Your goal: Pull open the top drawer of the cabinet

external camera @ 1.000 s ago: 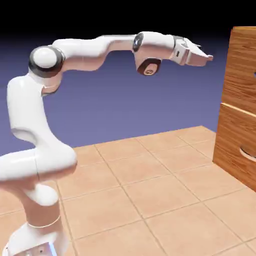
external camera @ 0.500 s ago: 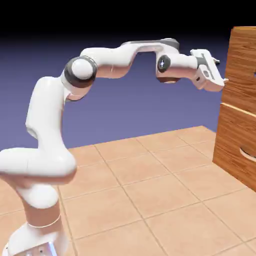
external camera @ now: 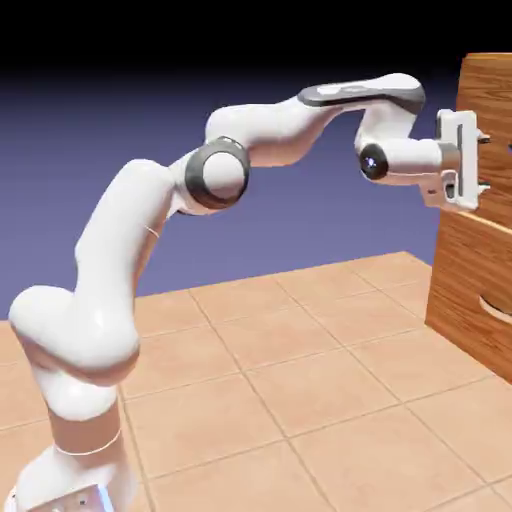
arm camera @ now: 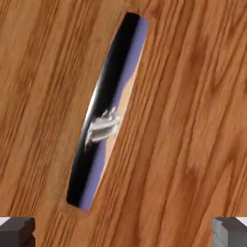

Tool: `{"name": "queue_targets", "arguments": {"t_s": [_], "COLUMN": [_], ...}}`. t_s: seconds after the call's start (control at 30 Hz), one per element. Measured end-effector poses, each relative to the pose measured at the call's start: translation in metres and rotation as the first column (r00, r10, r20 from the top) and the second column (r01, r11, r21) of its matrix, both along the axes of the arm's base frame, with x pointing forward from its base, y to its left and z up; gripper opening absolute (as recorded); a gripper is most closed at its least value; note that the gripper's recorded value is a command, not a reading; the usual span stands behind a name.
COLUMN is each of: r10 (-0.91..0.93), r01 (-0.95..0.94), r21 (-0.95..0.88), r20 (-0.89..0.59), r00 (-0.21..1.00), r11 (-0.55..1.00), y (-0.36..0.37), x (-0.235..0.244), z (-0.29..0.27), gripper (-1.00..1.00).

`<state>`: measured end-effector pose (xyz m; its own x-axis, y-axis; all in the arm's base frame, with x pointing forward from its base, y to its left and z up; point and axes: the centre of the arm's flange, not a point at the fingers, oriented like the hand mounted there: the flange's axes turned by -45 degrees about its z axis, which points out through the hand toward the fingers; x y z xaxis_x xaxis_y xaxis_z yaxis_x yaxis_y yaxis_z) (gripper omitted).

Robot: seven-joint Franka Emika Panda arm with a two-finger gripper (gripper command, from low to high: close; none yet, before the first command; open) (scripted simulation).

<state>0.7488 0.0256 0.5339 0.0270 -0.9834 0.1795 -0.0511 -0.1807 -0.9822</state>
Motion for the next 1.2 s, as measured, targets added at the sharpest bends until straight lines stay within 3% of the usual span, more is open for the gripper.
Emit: {"name": "queue_targets", "arguments": {"t_s": [0.13, 0.7, 1.2], "r10": [-0.026, -0.073, -0.034], "r01": [0.016, 0.055, 0.022], "r21": [0.177, 0.206, 0.185], "r20": [0.05, 0.08, 0.058], "r00": [0.998, 0.994, 0.998], "r11": [0.984, 0.977, 0.982], "y": [-0.029, -0.075, -0.039], "x": [0.006, 0.033, 0.054], "z": [0.011, 0.011, 0.013], "gripper": [0.0, 0.0, 0.0]}}
